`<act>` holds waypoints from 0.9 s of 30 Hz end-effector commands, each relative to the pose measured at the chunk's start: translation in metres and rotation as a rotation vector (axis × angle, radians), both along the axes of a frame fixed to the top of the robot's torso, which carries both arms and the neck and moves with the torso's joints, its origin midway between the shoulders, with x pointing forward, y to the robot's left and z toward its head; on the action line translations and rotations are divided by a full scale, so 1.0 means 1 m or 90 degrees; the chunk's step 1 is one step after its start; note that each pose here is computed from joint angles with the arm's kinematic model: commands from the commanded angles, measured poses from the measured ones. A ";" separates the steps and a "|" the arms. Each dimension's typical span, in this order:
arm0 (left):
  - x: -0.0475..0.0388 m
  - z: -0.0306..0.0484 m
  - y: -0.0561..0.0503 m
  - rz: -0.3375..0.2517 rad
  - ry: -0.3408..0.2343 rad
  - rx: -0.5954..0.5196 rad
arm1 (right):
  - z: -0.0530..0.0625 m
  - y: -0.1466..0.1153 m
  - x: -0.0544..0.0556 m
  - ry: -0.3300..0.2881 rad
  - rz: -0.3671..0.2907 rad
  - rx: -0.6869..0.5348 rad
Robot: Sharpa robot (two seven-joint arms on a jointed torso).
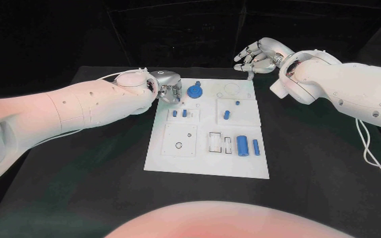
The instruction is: Assemble the parts on the task board
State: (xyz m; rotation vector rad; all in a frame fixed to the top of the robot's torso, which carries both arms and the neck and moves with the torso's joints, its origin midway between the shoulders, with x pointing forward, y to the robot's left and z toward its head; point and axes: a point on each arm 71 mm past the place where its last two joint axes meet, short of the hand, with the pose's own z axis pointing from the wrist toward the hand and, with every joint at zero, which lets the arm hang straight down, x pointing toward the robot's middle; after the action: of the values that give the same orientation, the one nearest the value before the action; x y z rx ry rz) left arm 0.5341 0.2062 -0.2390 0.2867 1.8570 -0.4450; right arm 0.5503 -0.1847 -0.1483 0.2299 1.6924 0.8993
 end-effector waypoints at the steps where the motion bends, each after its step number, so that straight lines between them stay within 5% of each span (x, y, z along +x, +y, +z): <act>1: -0.0095 -0.0218 0.001 -0.009 0.047 0.037 | 0.001 0.001 0.000 -0.001 0.005 0.002; 16: -0.0133 -0.0166 0.005 -0.028 0.013 0.009 | 0.001 0.001 0.000 -0.002 0.005 0.003; 27: -0.0153 -0.0007 0.011 -0.028 -0.037 -0.032 | 0.001 0.000 0.000 -0.003 0.004 0.003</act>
State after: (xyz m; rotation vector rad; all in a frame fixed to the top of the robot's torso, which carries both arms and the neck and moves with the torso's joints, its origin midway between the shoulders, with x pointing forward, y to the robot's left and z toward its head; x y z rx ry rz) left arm 0.5203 0.2172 -0.2416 0.3016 1.7979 -0.4894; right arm 0.5500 -0.1849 -0.1487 0.2300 1.6930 0.8997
